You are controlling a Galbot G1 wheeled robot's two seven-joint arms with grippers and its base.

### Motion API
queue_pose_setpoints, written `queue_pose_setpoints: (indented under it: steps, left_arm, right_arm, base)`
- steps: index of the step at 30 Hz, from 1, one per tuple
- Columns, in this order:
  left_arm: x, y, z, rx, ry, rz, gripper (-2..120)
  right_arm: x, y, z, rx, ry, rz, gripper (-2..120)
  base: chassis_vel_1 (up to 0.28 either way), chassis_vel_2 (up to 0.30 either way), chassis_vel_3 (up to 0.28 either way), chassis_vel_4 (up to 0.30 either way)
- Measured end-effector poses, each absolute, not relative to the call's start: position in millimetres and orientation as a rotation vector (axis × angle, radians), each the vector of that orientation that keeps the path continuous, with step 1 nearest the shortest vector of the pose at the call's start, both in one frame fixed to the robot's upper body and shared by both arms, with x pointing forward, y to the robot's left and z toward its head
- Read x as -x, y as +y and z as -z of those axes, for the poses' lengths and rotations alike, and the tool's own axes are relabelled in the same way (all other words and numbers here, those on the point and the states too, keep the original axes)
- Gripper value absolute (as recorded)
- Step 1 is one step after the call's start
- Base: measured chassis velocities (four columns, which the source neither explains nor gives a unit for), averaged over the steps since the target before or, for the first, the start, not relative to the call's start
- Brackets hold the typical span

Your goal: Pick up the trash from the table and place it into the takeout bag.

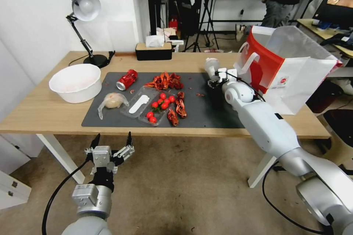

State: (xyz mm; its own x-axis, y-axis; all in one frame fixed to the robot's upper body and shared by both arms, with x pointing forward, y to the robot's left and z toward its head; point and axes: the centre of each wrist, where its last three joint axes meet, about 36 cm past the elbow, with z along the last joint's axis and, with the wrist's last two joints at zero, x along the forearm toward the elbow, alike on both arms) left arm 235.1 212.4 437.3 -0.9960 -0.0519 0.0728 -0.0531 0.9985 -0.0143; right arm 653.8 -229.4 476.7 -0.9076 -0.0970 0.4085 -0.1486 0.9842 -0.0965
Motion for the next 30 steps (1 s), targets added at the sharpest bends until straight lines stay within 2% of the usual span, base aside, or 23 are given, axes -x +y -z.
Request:
queue_pose_setpoints:
  steps: [19,30]
  left_arm:
    - [-235,212,-437,-0.079,-3.067,-0.021,100]
    - [-236,212,-437,-0.083,-3.071,-0.021,100]
  right_arm:
    - [-606,-236,-512,-0.228,-2.859,-0.248,52]
    - [-531,-258,-570,-0.349,-2.974,-0.308,52]
  base:
    - [0.000,0.000,0.000,0.000]
    - [0.000,0.000,0.000,0.000]
